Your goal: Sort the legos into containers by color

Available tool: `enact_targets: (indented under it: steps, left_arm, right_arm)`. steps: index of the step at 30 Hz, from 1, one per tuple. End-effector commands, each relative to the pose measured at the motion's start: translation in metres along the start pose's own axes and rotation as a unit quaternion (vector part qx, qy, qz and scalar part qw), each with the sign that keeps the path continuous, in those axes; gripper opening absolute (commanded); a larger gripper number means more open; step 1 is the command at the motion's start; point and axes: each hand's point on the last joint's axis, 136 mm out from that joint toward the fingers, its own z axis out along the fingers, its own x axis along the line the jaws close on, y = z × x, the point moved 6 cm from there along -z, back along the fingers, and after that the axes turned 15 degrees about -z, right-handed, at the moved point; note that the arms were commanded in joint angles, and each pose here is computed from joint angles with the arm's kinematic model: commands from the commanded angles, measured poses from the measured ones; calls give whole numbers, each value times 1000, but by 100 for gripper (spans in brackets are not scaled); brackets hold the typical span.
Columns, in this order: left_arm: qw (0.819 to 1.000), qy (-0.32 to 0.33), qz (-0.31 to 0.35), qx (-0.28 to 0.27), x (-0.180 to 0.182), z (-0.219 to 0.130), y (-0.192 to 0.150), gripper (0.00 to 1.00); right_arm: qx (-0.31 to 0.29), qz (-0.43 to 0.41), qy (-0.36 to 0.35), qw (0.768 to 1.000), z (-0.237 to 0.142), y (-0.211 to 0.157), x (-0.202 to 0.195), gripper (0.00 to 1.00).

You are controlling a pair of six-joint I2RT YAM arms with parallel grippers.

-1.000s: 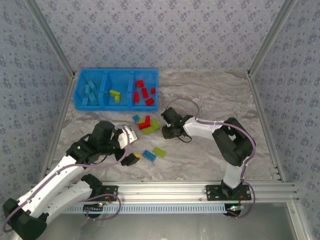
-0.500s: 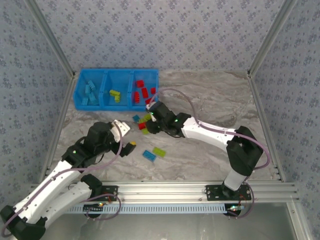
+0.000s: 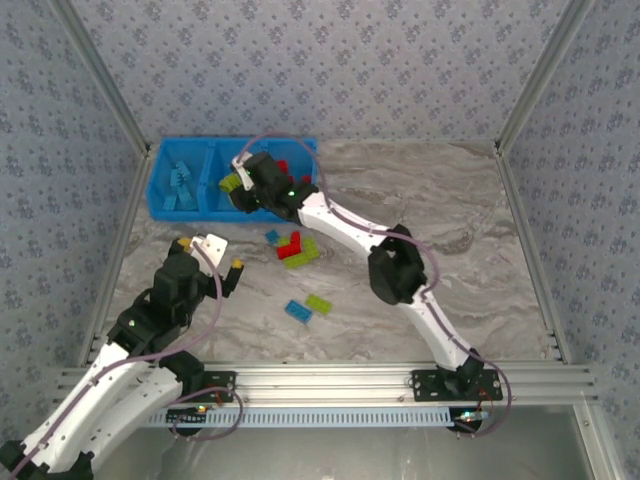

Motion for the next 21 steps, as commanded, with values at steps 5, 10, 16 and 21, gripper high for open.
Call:
enact_targets:
  steps: [5,10,16,21]
  left_arm:
    - [1000,-4,10,6,-3,5,2,99]
    - [1000,-9,13,7,-4,6,2,99]
    - [1000,-6,15,12,-4,8,1,99]
    - [1000,-7,14,16,-5,9,-1,99]
  right_arm:
    - [60,-19,-13,998,13,-14,-11,51]
    - [82,-19,-13,996,10,-21,-12,68]
    - [83,-30,-9,996,-15,-5,-8,69]
    - [114,-64,3,991,-59,7,-4,77]
